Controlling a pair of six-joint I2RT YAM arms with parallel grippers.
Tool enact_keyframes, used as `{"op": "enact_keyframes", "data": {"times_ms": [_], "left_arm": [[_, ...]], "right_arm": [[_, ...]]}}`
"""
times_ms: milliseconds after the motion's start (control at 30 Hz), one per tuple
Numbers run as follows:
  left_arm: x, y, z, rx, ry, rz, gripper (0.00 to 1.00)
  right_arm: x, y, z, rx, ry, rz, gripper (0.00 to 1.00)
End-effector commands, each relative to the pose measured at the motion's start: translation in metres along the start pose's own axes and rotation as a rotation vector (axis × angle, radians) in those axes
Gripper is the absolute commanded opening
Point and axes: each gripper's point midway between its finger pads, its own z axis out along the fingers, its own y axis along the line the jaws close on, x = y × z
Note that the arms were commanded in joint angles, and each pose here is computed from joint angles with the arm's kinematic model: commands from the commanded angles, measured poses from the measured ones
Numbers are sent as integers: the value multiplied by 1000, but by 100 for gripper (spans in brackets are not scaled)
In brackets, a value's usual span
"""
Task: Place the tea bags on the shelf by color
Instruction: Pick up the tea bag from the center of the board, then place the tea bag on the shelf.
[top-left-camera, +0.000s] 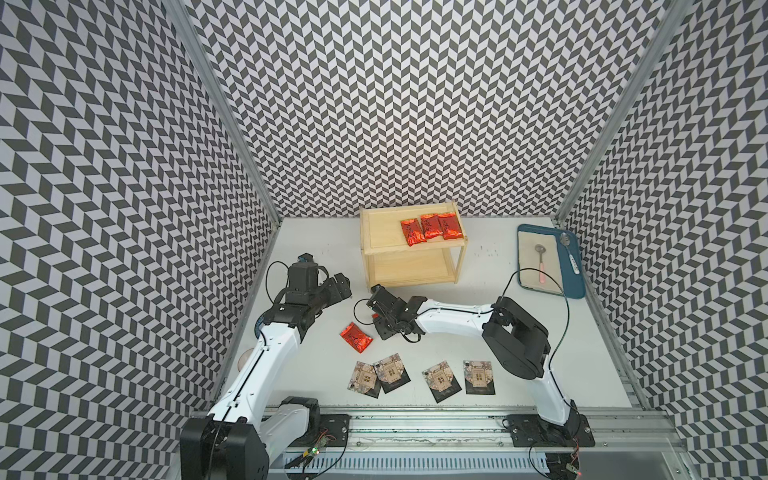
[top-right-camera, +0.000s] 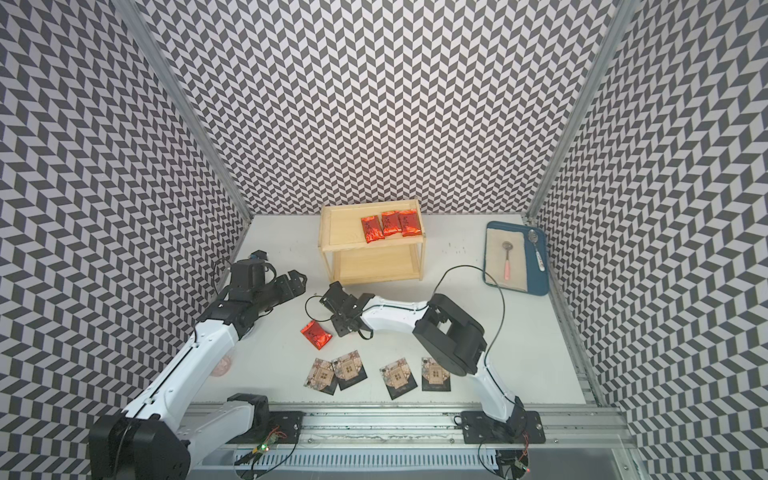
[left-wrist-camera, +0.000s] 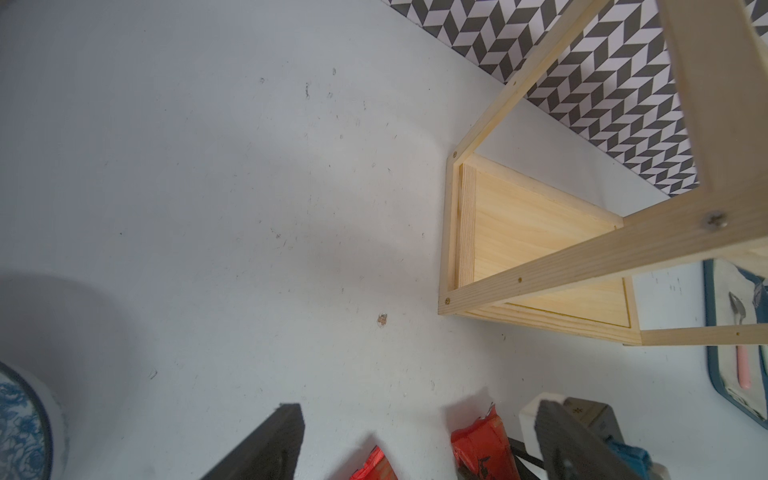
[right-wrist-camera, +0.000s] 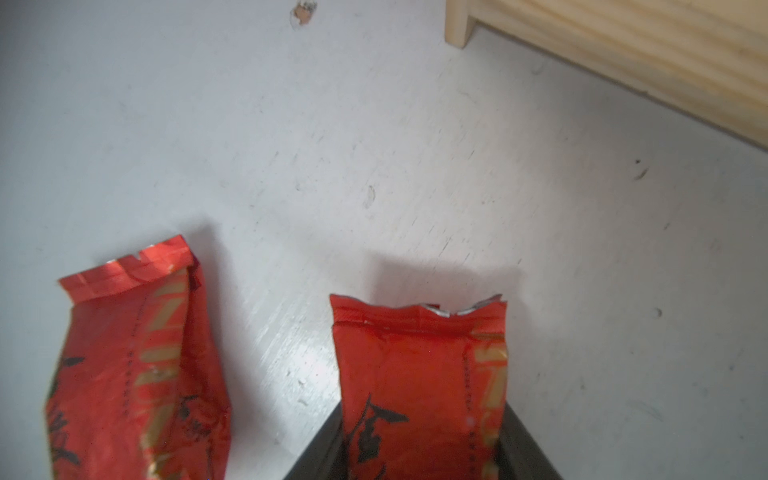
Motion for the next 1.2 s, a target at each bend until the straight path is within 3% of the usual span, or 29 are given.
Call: {"op": "enact_keyframes", "data": {"times_ms": [0,167,333,500,600,867,1167], "left_arm": [[-1,-1,-3,8,-7,9,92],[-2,-1,-4,6,-12,9,92],[-5,0,-6,1,-25,8,92],[-4,-1,-5,8,-21,5,92],[-4,-1,-5,8,-21,5,92],[-3,1,-4,-5,-17,4,92],[-2,2,-2,-8,-7,4,92]], "right_arm": [[-9,0,-13,13,-23,27,47],[-23,-1,-48,-2,-64,66,45],[-49,-4,-120,-42,-192,127,44],[-98,-22,-192,-4,-405,161,44],[-137,-40,-214,53,-482,153,44],[-221,-74,-212,106,-591,157,44],[-243,-107,-185,162,-576,201,45]]}}
